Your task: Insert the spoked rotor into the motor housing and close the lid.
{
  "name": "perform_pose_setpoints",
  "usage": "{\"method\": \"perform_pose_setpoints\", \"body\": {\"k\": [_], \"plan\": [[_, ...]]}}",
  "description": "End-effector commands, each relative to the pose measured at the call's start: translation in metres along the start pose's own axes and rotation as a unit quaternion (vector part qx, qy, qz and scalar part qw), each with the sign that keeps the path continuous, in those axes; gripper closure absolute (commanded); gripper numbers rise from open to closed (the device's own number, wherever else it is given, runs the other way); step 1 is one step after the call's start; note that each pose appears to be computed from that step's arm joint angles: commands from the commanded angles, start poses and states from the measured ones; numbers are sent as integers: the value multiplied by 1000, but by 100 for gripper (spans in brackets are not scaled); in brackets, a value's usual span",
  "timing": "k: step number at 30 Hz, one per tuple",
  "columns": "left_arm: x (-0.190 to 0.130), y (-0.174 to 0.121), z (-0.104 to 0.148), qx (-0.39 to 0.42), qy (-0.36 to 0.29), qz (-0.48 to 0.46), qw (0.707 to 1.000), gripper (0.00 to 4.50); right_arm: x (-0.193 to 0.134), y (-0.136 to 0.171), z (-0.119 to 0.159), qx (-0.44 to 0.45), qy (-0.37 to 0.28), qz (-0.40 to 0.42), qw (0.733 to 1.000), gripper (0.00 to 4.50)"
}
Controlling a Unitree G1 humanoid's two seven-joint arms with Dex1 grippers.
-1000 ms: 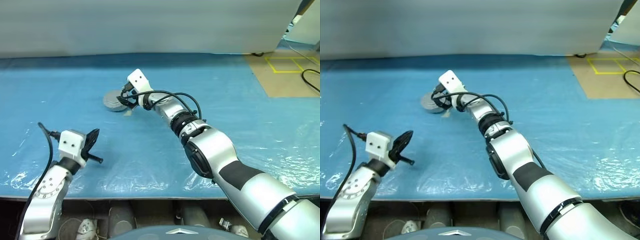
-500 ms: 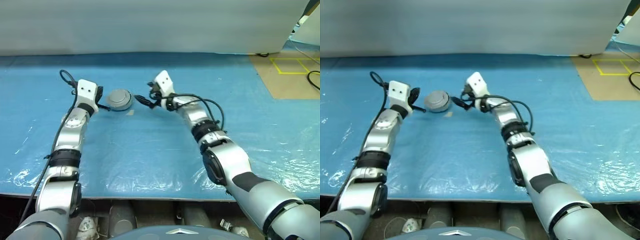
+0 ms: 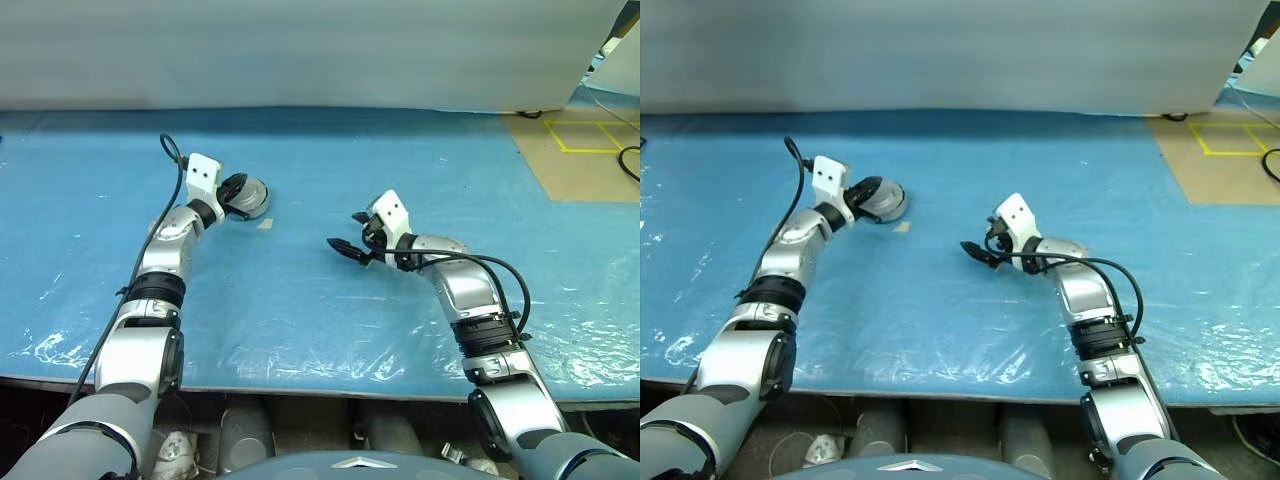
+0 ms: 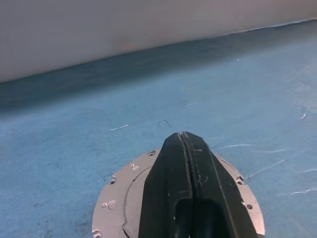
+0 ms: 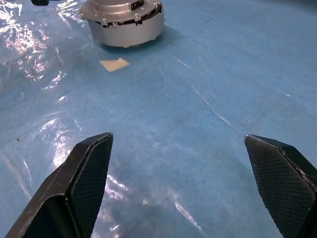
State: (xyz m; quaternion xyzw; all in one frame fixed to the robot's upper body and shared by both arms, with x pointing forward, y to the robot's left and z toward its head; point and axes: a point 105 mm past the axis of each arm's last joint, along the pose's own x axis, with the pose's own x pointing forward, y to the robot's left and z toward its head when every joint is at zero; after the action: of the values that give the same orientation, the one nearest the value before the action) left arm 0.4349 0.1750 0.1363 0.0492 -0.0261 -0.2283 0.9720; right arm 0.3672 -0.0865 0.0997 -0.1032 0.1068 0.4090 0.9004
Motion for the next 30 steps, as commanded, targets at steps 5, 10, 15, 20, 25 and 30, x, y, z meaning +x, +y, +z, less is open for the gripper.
{"method": "perform_pose_setpoints", "body": {"k": [5,10,15,20,25,30], "plan": [[4,-2,9,-18,-17,-16,1000,322,-1,3,22,-11,-34,-9,999,0],[7,2,6,-15,-5,-2,1000,147,-1,6,22,-9,-38,-13,999,0],[13,0,4,-6,10,5,1000,3,-4,6,23,-5,-42,-22,999,0],[17,-2,-1,-1,26,11,1000,3,-7,5,25,-3,-48,-30,998,0],[19,-2,-9,-11,46,18,999,3,-10,2,26,-2,-50,-38,998,0],[18,1,-17,-28,66,41,997,3,-10,1,29,-5,-55,-41,998,0]]}}
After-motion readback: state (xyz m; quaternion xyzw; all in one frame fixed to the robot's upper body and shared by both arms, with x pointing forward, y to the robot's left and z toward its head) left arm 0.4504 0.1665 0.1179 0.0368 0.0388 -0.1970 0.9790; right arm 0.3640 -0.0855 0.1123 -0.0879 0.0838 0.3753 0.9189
